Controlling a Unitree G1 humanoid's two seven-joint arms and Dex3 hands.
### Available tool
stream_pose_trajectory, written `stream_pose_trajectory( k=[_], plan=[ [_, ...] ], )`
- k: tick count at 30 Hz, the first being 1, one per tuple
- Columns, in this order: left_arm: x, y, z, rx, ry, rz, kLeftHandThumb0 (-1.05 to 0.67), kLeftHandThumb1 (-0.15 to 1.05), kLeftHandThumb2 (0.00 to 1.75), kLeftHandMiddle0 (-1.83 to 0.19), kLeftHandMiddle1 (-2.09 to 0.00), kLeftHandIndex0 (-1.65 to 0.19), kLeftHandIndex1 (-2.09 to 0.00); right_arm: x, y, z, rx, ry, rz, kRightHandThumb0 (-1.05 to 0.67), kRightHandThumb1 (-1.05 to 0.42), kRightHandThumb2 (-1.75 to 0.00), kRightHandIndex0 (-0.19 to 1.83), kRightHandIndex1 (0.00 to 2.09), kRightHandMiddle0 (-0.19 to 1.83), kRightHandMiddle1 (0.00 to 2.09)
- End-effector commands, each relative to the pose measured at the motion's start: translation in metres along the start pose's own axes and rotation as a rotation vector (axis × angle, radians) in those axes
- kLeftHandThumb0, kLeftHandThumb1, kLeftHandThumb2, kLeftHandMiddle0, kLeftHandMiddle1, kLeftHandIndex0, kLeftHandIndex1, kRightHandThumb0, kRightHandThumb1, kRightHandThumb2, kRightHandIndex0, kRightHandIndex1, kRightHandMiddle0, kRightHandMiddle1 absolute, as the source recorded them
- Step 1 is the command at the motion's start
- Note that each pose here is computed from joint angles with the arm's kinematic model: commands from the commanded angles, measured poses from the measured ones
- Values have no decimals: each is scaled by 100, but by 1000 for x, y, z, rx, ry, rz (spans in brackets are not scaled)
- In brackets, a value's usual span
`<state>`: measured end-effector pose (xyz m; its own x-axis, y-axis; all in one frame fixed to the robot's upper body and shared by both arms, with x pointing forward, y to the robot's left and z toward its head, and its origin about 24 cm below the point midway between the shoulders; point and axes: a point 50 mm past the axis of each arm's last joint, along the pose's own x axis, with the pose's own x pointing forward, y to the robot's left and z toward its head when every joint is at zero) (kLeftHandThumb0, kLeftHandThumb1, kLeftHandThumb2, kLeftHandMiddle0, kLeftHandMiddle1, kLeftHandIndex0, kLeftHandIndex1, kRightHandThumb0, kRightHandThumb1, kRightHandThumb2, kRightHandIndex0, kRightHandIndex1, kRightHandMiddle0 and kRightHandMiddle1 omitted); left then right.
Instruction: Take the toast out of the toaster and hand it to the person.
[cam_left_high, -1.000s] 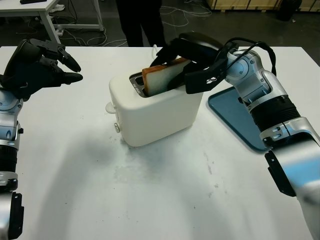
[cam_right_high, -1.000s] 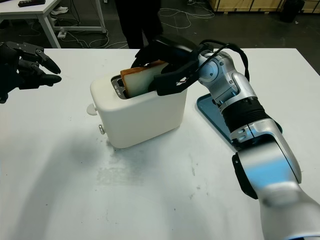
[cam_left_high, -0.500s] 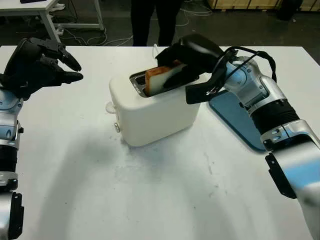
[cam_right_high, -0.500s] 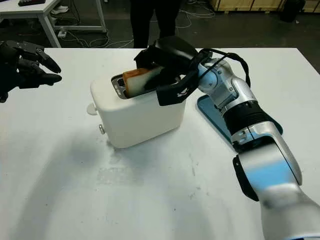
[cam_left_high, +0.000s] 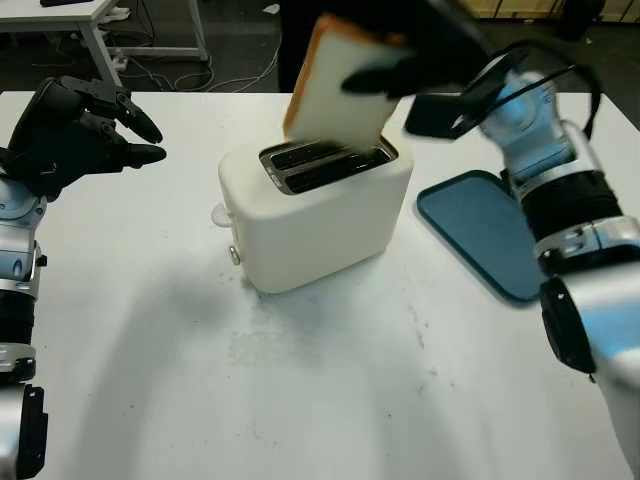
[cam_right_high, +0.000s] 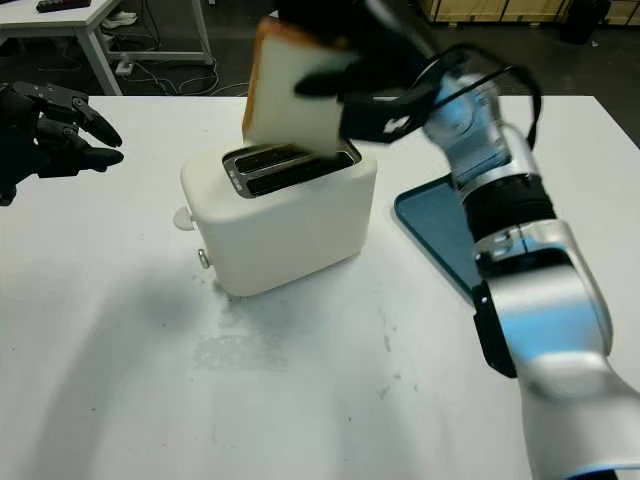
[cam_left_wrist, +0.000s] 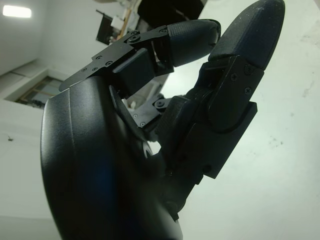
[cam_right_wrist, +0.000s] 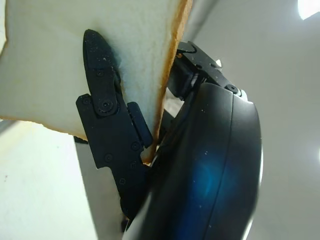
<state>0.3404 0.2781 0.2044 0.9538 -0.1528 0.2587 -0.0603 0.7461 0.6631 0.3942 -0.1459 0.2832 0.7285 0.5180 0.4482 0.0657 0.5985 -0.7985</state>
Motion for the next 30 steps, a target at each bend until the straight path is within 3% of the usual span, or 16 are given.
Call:
stream_pose_trajectory(
  k=[1,5,11,17,22,30],
  plan=[
    [-3,-3,-5,-1,22,-6,-105,74,0,-124,-78,-111,-80,-3,-18,-6,19,19,-68,-57,-92,-39,102,175,79,175],
    [-3,-4,-5,3,17,-4,-105,74,0,-124,-78,-111,-80,-16,-27,-26,94,112,-96,-51,-92,-38,98,175,77,175],
    [-3,-4,-5,-9,23,-11,-105,74,0,-123,-78,-110,-80,-42,-16,-59,206,272,-171,-35,-92,-37,93,175,73,175],
    [-4,-4,-6,-14,31,-10,-105,74,0,-123,-78,-110,-80,-73,2,-91,445,461,-304,-29,-92,-44,88,175,61,175],
    [-3,-5,-6,-20,33,-10,-105,74,0,-124,-77,-111,-80,-100,25,-111,616,612,-406,-30,-92,-49,90,175,64,175],
    [-3,-6,-8,-24,31,-9,-105,73,0,-124,-77,-111,-80,-124,55,-123,769,727,-488,-24,-92,-56,91,175,62,175]
  ],
)
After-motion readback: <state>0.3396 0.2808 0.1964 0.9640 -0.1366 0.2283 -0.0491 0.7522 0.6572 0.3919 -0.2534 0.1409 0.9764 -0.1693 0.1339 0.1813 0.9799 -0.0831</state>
